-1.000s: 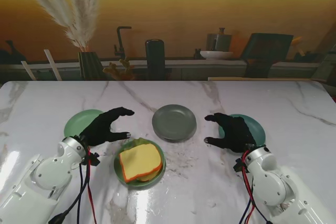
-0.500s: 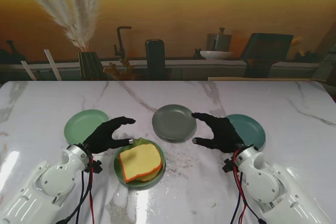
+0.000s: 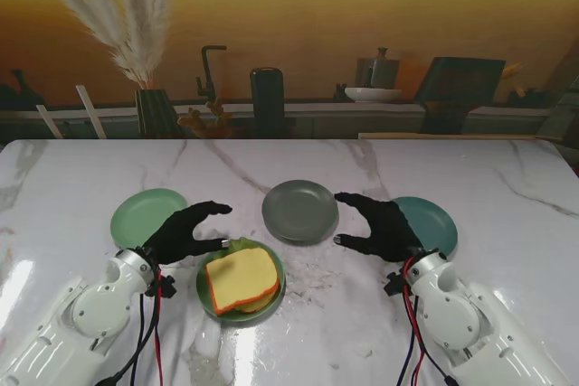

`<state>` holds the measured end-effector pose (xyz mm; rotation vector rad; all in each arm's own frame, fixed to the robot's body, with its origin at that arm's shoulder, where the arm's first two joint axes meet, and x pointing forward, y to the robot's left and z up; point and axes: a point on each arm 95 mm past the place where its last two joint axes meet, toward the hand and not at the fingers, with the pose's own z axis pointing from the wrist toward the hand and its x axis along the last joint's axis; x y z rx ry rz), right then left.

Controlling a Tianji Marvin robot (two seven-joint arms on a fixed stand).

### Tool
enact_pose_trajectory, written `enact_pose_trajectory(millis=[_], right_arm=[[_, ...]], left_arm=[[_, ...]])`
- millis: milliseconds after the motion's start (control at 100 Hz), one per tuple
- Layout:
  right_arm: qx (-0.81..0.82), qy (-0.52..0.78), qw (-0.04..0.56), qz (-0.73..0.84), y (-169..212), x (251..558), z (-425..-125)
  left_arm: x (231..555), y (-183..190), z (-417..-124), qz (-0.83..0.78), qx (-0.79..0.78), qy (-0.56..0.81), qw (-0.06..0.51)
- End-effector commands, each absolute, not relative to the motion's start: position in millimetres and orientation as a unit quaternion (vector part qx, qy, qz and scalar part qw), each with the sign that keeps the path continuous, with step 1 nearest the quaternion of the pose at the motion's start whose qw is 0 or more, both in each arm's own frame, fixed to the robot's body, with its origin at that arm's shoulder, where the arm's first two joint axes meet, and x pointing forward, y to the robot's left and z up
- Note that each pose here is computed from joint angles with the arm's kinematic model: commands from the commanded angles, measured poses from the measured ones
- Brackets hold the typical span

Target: Prepare sandwich (Bread, lettuce, and egg)

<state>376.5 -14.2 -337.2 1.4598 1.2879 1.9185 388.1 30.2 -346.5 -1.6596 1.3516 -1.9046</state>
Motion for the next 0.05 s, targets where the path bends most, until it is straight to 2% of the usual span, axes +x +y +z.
enact_pose_trajectory(millis=[0, 40], right_arm=[[0.525, 0.456, 0.197, 0.692, -7.0, 374.6, -337.3], [0.525, 0.455, 0.197, 0.691, -7.0, 374.6, -337.3]], left_arm=[[389.5, 29.0, -345.5, -0.66, -0.574, 0.465, 0.139], [389.5, 28.8, -345.8, -0.66, -0.573, 0.465, 0.139]])
